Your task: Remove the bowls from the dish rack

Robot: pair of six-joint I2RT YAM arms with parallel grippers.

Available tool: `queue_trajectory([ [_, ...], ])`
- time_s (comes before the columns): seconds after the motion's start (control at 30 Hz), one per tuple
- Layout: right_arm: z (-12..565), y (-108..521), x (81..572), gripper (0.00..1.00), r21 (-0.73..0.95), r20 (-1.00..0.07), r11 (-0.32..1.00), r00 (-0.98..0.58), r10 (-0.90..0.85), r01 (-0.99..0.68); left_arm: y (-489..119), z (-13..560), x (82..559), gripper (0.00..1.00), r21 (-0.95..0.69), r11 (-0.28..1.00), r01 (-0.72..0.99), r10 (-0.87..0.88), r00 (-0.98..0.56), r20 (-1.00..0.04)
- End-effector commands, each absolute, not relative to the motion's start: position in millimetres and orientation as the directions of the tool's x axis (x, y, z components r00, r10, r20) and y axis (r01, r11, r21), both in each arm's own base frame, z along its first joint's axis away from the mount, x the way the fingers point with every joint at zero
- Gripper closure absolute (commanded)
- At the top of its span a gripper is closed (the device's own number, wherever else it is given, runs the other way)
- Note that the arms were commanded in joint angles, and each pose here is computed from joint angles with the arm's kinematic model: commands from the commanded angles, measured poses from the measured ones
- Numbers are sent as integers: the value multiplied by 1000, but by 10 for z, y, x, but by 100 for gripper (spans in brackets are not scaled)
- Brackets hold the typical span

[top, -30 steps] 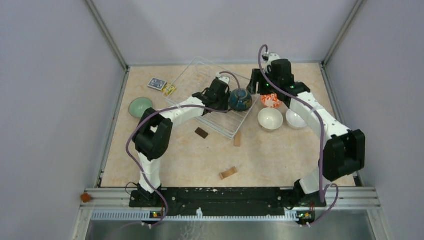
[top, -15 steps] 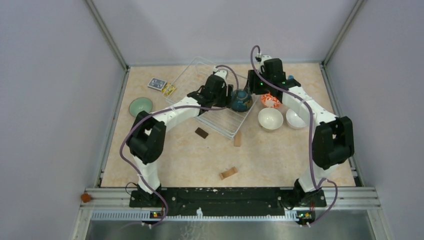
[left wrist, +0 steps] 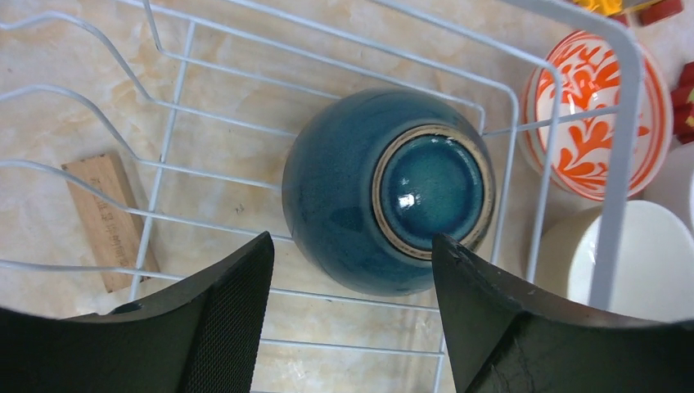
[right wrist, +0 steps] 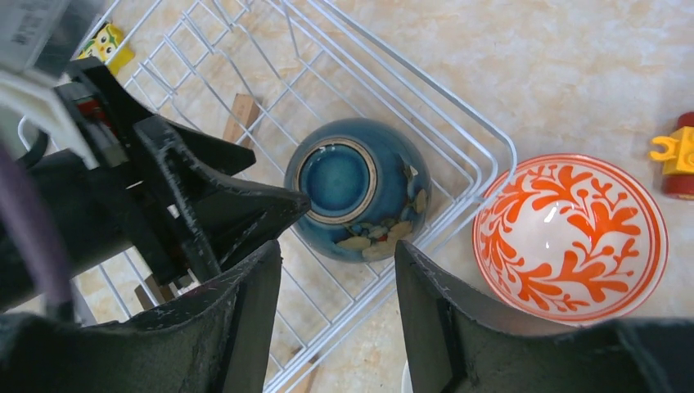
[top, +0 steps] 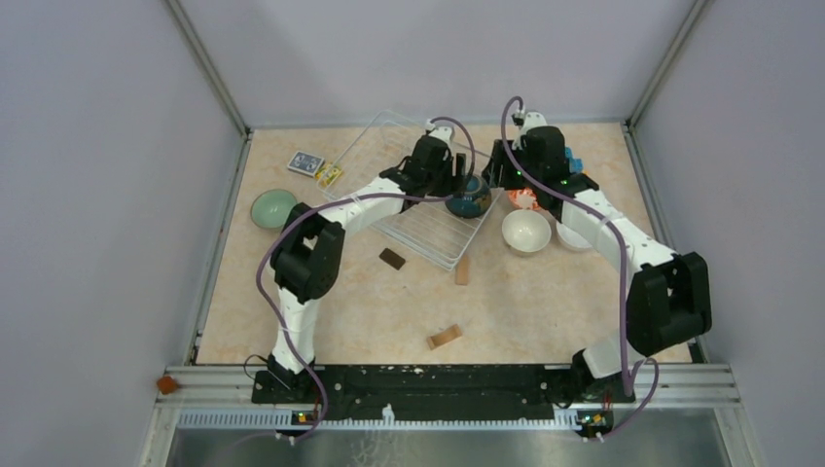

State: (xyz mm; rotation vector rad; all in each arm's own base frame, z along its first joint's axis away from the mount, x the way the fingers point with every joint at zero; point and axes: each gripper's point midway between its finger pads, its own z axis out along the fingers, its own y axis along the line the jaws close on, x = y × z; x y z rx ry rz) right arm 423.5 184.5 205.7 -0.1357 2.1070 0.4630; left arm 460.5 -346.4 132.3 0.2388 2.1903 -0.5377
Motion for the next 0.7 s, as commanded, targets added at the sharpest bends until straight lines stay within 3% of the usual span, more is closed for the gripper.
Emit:
queue_trajectory([
  [0.0,2465,1824,4224,47,295,-889,912,-430,154,-285,-3499,1325,4720,26,-307,890,338,-38,-614,-788],
  [0.17,2461,1863,4179,46,304,-888,900,-436,148,-312,-3429,1137,4676,33,-295,905,306,-32,-642,-766],
  [0.33,2363,1891,4191,42,295,-877,900,-464,123,-320,-3318,1060,4561,49,-287,914,287,-27,-663,-749],
  [0.5,2018,2009,4325,43,277,-813,899,-581,33,-338,-3257,972,4424,53,-295,910,290,-23,-677,-736],
  [0.67,1945,2057,4470,41,248,-801,901,-599,-15,-355,-3228,884,4340,55,-297,910,290,-13,-695,-719],
])
